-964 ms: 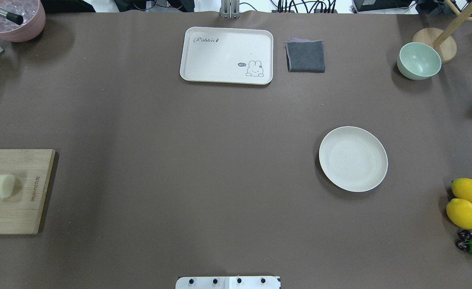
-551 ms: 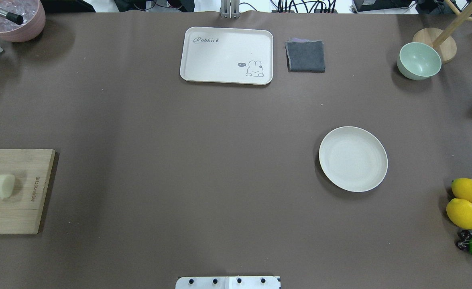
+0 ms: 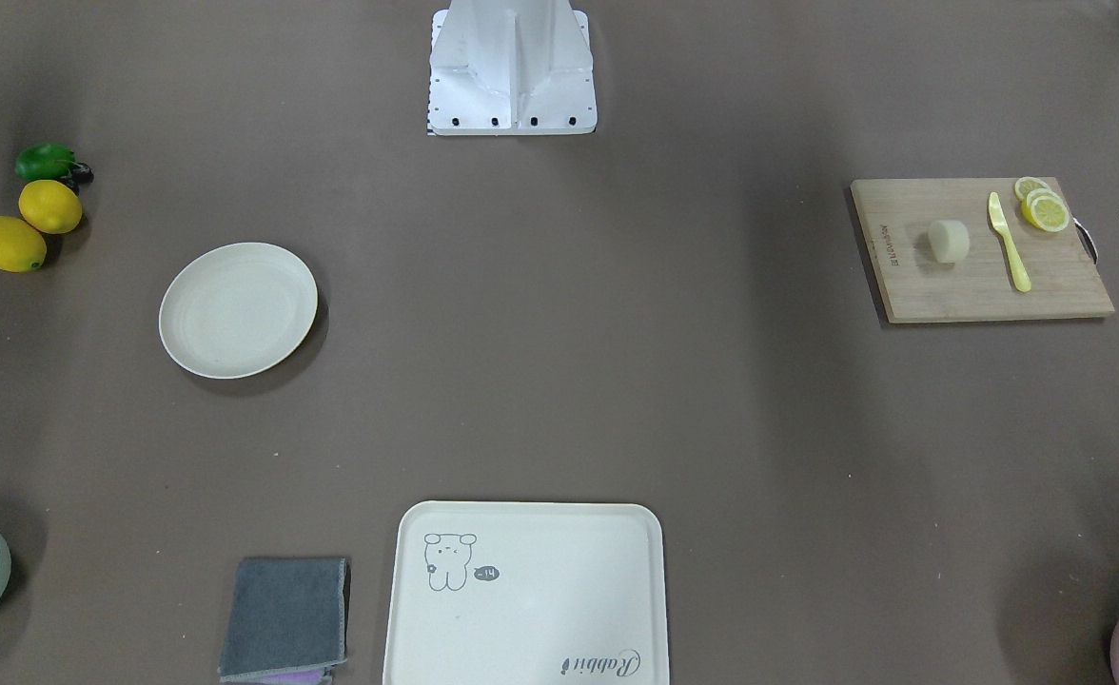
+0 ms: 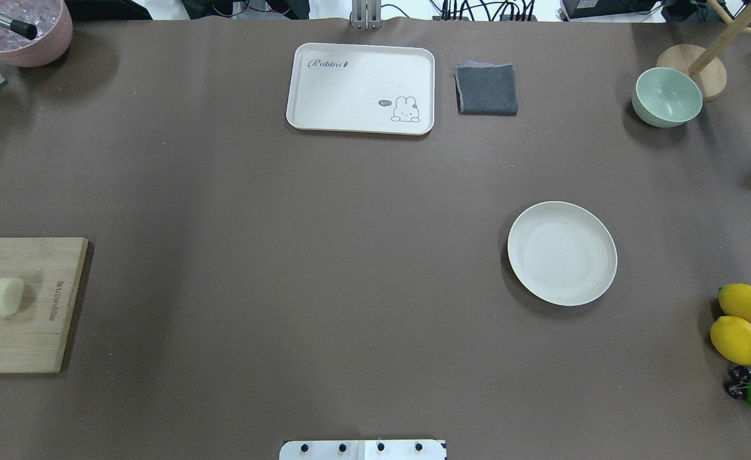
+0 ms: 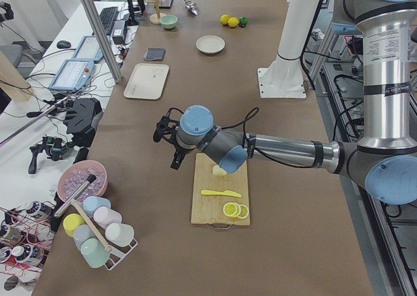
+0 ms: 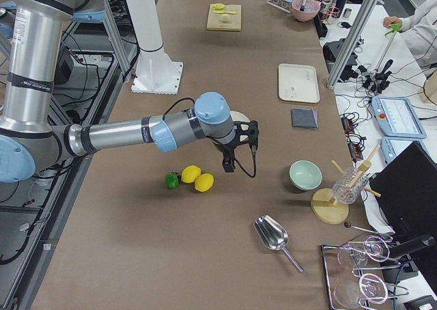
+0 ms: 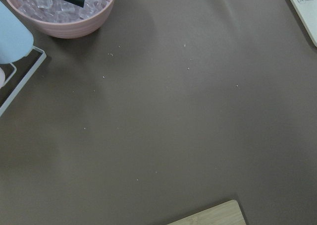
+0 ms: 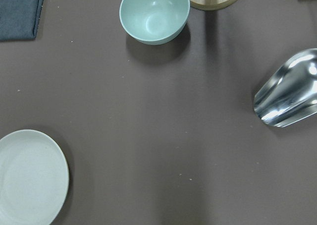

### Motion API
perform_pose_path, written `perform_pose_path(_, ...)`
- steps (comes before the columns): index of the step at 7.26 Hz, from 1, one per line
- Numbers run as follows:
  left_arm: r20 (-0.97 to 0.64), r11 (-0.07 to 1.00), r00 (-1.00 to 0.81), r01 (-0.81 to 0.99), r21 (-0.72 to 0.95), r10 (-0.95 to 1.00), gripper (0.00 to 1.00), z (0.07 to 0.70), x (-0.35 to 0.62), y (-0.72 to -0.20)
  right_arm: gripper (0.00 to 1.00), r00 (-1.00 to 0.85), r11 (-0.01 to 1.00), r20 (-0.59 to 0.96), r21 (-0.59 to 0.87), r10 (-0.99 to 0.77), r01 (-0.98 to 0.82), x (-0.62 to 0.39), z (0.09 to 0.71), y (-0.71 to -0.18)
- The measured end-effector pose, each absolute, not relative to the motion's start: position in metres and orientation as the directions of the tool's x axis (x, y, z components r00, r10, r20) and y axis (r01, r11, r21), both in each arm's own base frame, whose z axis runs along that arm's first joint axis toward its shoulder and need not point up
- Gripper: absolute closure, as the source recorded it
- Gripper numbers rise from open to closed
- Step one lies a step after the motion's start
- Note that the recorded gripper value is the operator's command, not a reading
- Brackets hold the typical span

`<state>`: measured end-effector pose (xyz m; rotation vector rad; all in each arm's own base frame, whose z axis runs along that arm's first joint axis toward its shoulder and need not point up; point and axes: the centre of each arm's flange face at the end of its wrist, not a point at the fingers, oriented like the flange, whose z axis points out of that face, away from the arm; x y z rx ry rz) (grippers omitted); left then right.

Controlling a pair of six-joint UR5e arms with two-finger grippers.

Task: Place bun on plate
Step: 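Reach the right gripper to the rim of the white plate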

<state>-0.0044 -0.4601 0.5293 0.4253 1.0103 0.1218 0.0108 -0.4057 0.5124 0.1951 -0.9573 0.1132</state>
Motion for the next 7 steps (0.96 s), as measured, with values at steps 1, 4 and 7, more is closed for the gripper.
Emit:
perform_pose_path(1, -0.795, 0.911, 0.530, 0.092, 0.401, 0.297, 0.02, 0.527, -0.002, -0.460, 0.00, 0.555, 0.978, 0.831, 0.083, 0.038, -0.191, -0.029, 0.503, -0.407)
perform_pose_path(4, -0.793, 0.908, 0.524, 0.084, 0.411, 0.311, 0.02, 0.519, 0.004, -0.459, 0.02, 0.544, 0.972, 0.832, 0.026, 0.108, -0.234, -0.155, 0.491, -0.392)
perform_pose_path(7, -0.790, 0.903, 0.523, 0.084, 0.422, 0.321, 0.02, 0.514, 0.004, -0.456, 0.24, 0.527, 0.959, 0.844, 0.054, 0.105, -0.278, -0.267, 0.514, -0.397)
